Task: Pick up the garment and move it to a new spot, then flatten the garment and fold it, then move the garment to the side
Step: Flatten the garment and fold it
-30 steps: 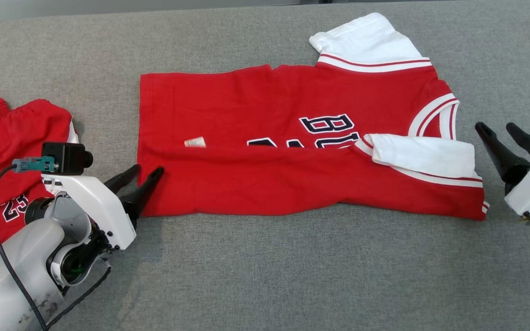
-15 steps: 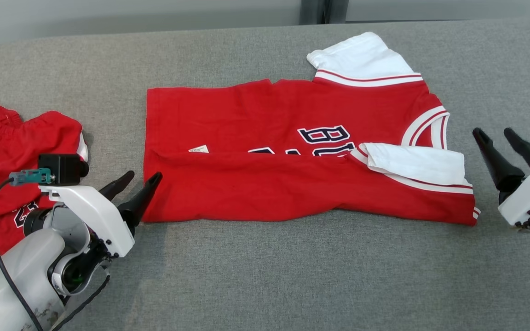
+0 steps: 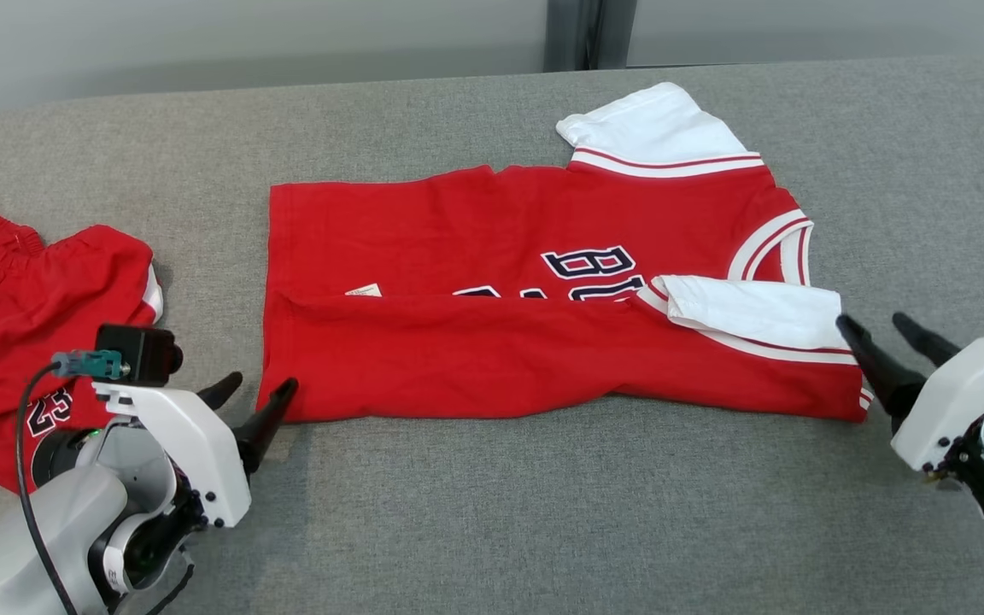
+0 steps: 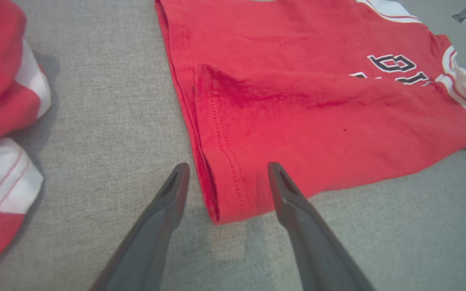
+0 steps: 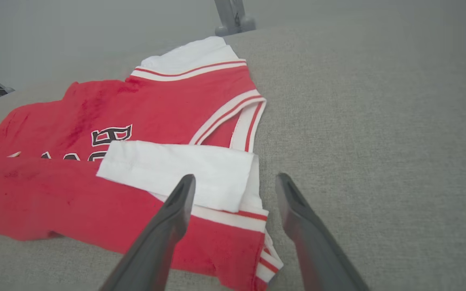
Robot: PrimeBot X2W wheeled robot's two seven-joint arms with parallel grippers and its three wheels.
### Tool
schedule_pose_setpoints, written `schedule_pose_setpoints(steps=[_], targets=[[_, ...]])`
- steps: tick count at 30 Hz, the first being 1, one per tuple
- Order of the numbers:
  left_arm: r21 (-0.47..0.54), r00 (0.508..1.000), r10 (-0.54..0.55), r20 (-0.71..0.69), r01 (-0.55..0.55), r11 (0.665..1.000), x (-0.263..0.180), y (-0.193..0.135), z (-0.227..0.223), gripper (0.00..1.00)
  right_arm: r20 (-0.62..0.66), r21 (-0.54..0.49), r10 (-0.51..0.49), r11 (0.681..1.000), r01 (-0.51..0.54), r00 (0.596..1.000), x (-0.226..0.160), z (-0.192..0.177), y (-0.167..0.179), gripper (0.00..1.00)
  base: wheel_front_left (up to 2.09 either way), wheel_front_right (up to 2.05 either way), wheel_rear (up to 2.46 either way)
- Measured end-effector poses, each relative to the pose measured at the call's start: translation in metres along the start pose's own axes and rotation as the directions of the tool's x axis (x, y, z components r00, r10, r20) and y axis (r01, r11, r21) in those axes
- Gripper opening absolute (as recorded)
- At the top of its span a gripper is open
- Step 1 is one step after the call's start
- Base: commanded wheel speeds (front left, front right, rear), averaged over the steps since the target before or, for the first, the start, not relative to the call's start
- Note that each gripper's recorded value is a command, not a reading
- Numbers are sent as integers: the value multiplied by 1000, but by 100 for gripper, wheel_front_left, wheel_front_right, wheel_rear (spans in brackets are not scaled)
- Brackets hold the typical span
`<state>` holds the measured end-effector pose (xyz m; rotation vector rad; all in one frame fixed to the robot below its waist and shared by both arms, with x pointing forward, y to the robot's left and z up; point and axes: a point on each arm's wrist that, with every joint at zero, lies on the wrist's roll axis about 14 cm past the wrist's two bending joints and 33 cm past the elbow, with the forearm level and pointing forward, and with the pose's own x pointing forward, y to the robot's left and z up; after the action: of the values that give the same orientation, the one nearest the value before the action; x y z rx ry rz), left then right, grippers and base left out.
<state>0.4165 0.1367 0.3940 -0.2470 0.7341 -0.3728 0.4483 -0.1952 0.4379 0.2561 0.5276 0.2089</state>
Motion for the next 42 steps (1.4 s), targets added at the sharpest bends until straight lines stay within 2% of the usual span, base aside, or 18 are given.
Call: schedule_pose_setpoints(steps=[10, 20, 36, 37, 39, 40, 41, 42], targets=[[6, 998, 11, -58, -10, 1000, -10, -4, -11, 100, -176, 55, -18, 998, 28, 984, -2, -47, -1, 100, 0, 0, 0], [15, 995, 11, -100, -10, 1000, -11, -7, -18, 100, -264, 94, -27, 994, 54, 964, 1, -67, -4, 100, 0, 0, 0], [24, 982, 40, -186, -37, 999, 1, 0, -30, 100, -291, 114, -5, 993, 40, 957, 10, -69, 3, 100, 0, 0, 0], [25, 980, 46, -192, -42, 999, 2, 2, -31, 100, -292, 114, -5, 993, 40, 956, 10, -69, 3, 96, 0, 0, 0], [30, 977, 46, -208, -41, 999, 4, 3, -32, 100, -295, 115, -2, 993, 37, 956, 10, -70, 4, 50, 0, 0, 0], [31, 976, 45, -213, -39, 999, 5, 3, -33, 100, -297, 119, 2, 992, 34, 955, 10, -71, 5, 41, 0, 0, 0], [30, 974, 42, -222, -36, 999, 5, 2, -35, 100, -299, 122, 6, 992, 32, 954, 10, -71, 6, 27, 0, 0, 0], [30, 974, 37, -225, -31, 999, 6, 1, -36, 86, -301, 121, 8, 992, 30, 954, 10, -72, 7, 7, 0, 0, 0]])
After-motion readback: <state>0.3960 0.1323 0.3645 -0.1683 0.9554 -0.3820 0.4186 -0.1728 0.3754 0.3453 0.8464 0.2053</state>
